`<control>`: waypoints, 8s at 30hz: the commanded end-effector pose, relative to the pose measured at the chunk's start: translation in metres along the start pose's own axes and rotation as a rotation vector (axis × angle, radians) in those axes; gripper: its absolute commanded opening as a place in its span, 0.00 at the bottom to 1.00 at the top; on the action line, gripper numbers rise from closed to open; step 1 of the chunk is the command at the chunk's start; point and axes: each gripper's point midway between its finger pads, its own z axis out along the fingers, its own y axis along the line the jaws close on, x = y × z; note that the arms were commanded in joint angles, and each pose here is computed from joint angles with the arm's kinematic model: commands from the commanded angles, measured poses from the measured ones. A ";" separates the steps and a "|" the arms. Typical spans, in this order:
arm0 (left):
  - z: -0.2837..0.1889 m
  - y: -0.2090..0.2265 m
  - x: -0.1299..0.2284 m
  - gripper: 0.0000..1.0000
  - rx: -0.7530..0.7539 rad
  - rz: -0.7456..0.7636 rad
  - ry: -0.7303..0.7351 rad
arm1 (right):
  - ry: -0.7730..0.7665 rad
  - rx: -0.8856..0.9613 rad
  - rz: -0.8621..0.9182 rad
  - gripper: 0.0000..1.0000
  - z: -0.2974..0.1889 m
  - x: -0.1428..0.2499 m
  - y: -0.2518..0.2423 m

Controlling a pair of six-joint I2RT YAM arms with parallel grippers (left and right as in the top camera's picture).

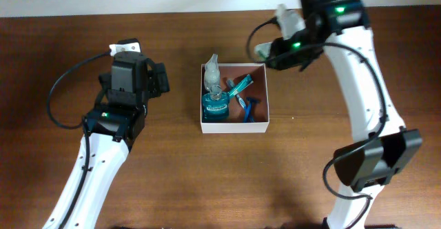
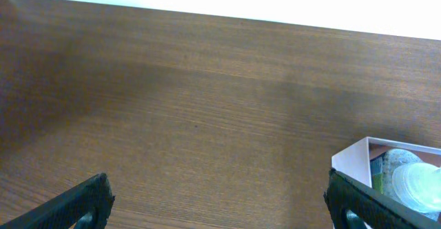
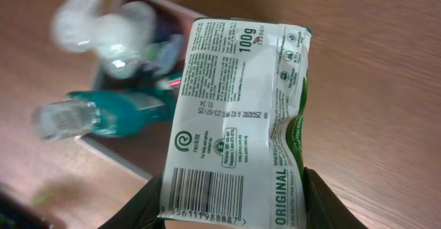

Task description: Pack container

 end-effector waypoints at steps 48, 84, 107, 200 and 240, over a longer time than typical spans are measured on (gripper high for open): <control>-0.004 0.003 -0.007 0.99 -0.009 -0.003 -0.020 | -0.780 0.211 0.002 0.99 -0.321 0.197 0.084; -0.004 0.003 -0.007 0.99 -0.009 -0.003 -0.020 | -1.021 0.242 -0.014 0.99 -0.203 0.258 0.046; -0.004 0.003 -0.007 0.99 -0.009 -0.003 -0.020 | -1.312 0.446 -0.098 0.99 -0.090 0.198 -0.031; -0.219 0.100 0.142 0.99 0.103 -0.165 -0.288 | -1.154 0.544 -0.082 0.99 -0.028 0.214 -0.070; -0.070 0.078 0.147 0.99 0.140 -0.169 -0.534 | -1.154 0.544 -0.082 0.99 -0.028 0.214 -0.070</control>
